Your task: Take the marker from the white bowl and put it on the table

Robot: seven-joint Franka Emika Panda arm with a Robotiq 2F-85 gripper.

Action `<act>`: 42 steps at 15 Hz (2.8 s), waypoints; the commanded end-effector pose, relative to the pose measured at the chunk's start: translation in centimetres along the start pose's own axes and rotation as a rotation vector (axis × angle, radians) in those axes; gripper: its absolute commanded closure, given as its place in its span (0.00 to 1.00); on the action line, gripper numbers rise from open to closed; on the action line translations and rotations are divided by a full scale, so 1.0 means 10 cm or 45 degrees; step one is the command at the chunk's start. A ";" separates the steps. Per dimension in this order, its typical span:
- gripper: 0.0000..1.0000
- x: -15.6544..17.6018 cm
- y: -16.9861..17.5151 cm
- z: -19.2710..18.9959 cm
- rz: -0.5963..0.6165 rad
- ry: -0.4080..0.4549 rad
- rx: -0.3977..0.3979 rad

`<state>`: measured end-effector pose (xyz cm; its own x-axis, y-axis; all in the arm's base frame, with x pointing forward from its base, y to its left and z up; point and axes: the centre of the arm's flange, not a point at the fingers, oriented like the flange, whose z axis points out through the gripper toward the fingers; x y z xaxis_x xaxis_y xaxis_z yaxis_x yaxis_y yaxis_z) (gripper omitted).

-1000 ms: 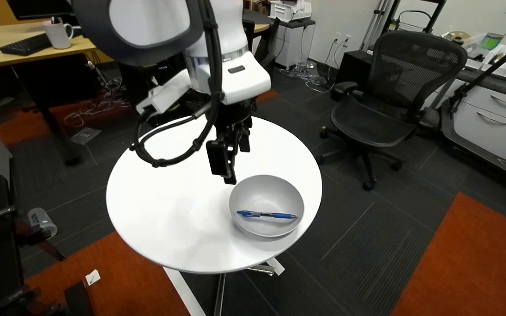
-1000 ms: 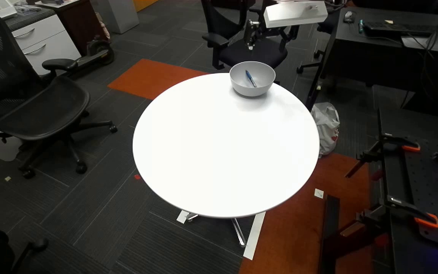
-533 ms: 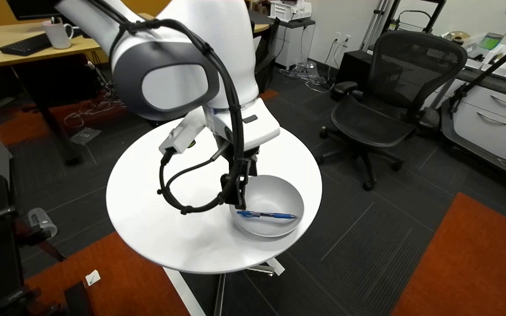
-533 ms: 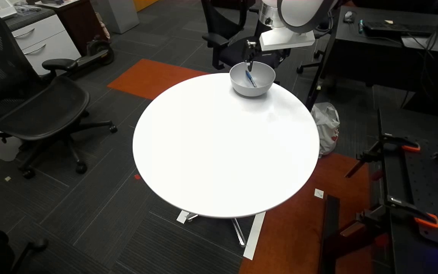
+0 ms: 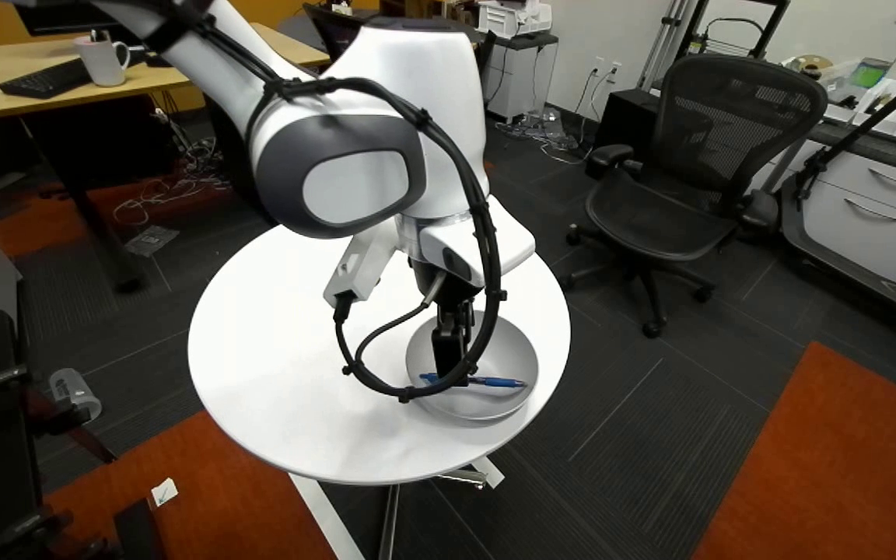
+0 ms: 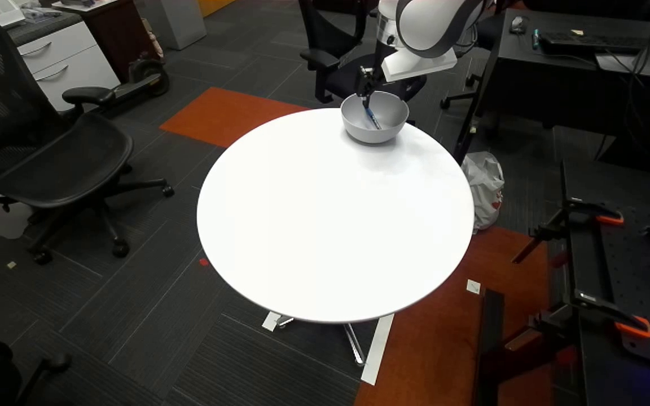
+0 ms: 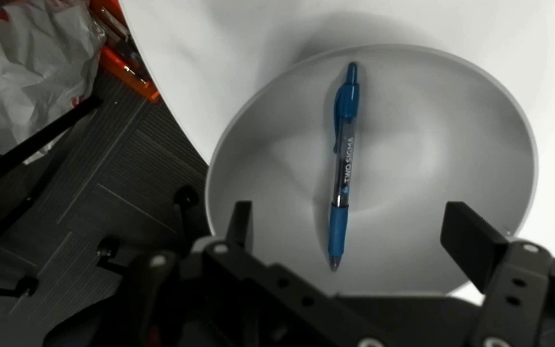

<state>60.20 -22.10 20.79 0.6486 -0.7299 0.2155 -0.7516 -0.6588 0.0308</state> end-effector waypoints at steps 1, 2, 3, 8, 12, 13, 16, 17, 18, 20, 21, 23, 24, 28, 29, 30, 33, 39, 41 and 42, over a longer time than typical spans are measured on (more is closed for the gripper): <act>0.00 0.24 -0.03 0.12 -0.028 -0.003 0.032; 0.00 0.27 -0.04 0.15 -0.030 -0.008 0.037; 0.00 0.31 -0.04 0.19 -0.029 -0.012 0.037; 0.00 0.41 -0.09 0.46 -0.027 -0.046 0.032; 0.00 0.45 -0.16 0.65 -0.034 -0.074 0.014; 0.00 0.45 -0.17 0.68 -0.031 -0.080 0.008; 0.32 0.47 -0.19 0.75 -0.032 -0.083 -0.005; 0.41 0.48 -0.20 0.77 -0.030 -0.081 -0.006; 0.48 0.49 -0.20 0.77 -0.029 -0.079 -0.007; 0.64 0.50 -0.20 0.79 -0.027 -0.077 -0.009; 0.73 0.50 -0.20 0.78 -0.027 -0.074 -0.009; 0.88 0.50 -0.19 0.76 -0.020 -0.069 -0.008; 0.95 0.49 -0.20 0.72 -0.007 -0.064 -0.011; 0.97 0.41 -0.17 0.42 0.027 -0.025 -0.001; 0.97 0.38 -0.17 0.32 0.034 -0.009 0.002; 0.97 0.35 -0.17 0.16 0.043 0.010 0.004; 0.97 0.30 -0.18 -0.30 0.064 0.081 0.019; 0.97 0.01 -0.47 -1.05 0.087 0.136 0.116; 0.97 -0.17 -0.62 -1.15 0.090 0.109 0.140; 0.97 -0.28 -0.71 -1.16 0.080 0.089 0.152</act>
<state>64.37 -17.15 30.40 0.5898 -0.7469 0.3071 -0.7660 -0.6378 -0.0800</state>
